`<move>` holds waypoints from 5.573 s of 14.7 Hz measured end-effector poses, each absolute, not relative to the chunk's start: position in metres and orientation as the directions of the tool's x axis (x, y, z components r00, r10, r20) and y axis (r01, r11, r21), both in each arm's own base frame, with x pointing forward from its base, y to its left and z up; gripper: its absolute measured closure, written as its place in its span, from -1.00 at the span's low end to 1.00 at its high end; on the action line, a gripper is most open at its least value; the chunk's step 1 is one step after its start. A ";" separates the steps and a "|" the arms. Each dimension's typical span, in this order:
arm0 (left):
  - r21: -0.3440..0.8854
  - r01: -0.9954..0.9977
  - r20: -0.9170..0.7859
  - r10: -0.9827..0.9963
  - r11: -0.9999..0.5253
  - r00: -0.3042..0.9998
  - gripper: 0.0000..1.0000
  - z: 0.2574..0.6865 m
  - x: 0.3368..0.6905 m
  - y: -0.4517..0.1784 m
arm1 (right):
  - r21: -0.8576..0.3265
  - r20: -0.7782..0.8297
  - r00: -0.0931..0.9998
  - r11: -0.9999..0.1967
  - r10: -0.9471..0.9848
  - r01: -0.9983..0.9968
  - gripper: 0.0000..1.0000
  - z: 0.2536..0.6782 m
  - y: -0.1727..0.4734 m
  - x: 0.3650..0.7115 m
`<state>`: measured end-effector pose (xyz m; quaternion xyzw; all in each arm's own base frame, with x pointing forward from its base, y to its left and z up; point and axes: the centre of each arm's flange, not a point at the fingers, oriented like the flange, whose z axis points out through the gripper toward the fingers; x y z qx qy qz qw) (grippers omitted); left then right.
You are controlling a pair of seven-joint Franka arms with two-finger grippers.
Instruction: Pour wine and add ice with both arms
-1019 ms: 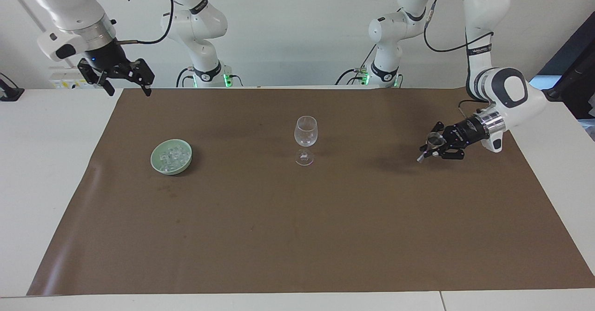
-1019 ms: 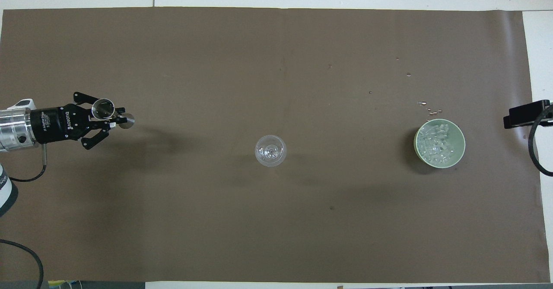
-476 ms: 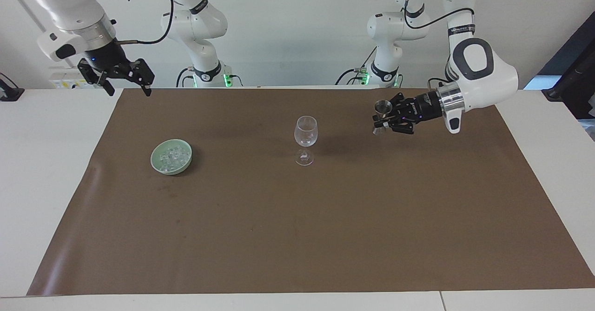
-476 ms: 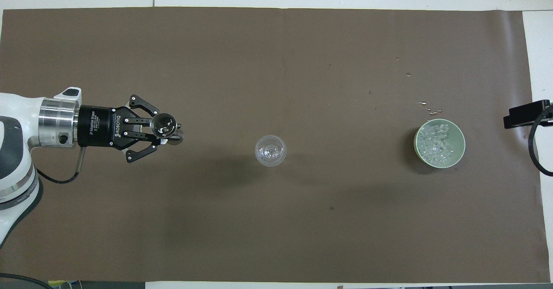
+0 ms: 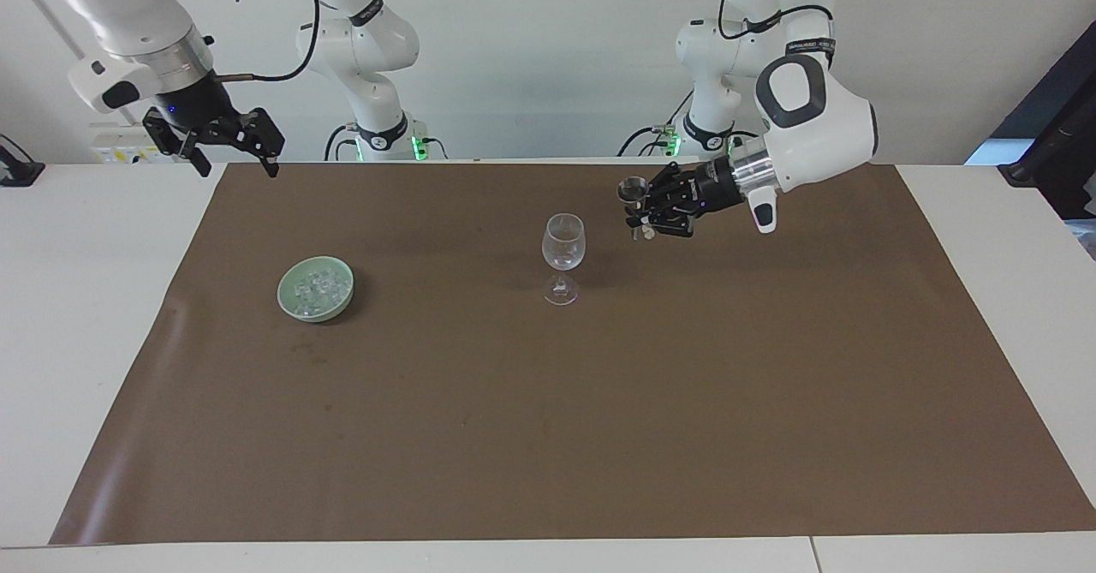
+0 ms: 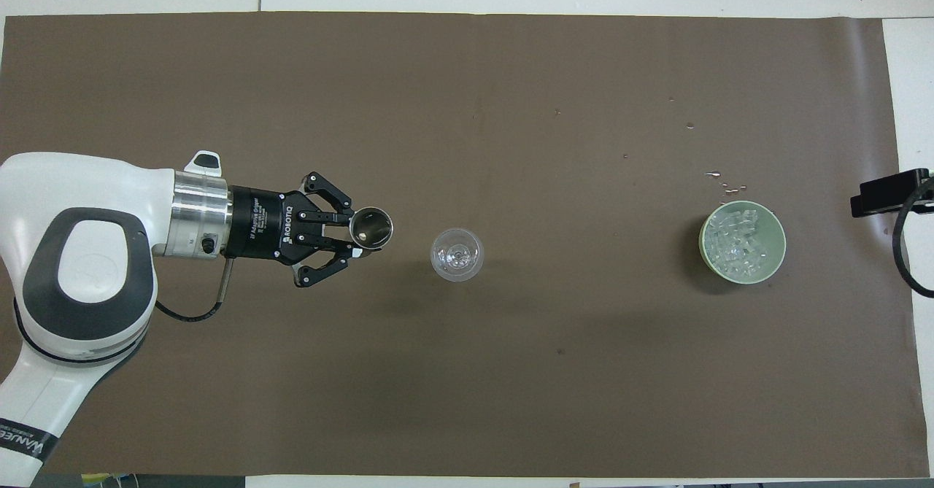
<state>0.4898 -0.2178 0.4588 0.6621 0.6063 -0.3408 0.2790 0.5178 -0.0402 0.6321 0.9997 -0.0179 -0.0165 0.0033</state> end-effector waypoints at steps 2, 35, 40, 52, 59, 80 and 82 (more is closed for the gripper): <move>-0.038 0.994 -0.749 0.662 -0.101 0.038 0.57 0.458 0.487 -0.230 | 0.007 -0.033 0.999 -0.999 -0.036 -0.036 -1.00 0.632 -0.040 0.518; 0.266 0.856 0.190 0.895 -0.443 0.404 0.57 0.491 0.412 -0.391 | -0.048 -0.033 0.999 -0.999 -0.020 -0.022 -1.00 0.545 -0.034 0.498; 0.274 0.843 0.230 0.883 -0.463 0.409 0.57 0.491 0.409 -0.393 | -0.063 -0.021 1.000 -0.998 0.023 0.022 -1.00 0.454 -0.044 0.490; 0.244 0.920 0.092 0.952 -0.306 0.292 0.57 0.499 0.442 -0.359 | -0.037 0.015 0.992 -0.992 0.122 0.123 -0.59 0.349 -0.056 0.497; 0.135 0.976 -0.371 0.905 -0.169 0.208 0.57 0.498 0.518 -0.238 | -0.035 0.013 0.992 -0.992 0.124 0.124 -0.08 0.330 -0.055 0.493; 0.028 0.898 -0.946 0.301 0.439 -0.118 0.57 0.252 0.582 0.136 | -0.036 0.011 0.988 -0.988 0.152 0.152 0.06 0.317 -0.044 0.484; 0.017 0.887 -0.960 0.255 0.462 -0.115 0.57 0.246 0.591 0.136 | -0.036 0.011 0.988 -0.988 0.151 0.151 0.10 0.317 -0.044 0.484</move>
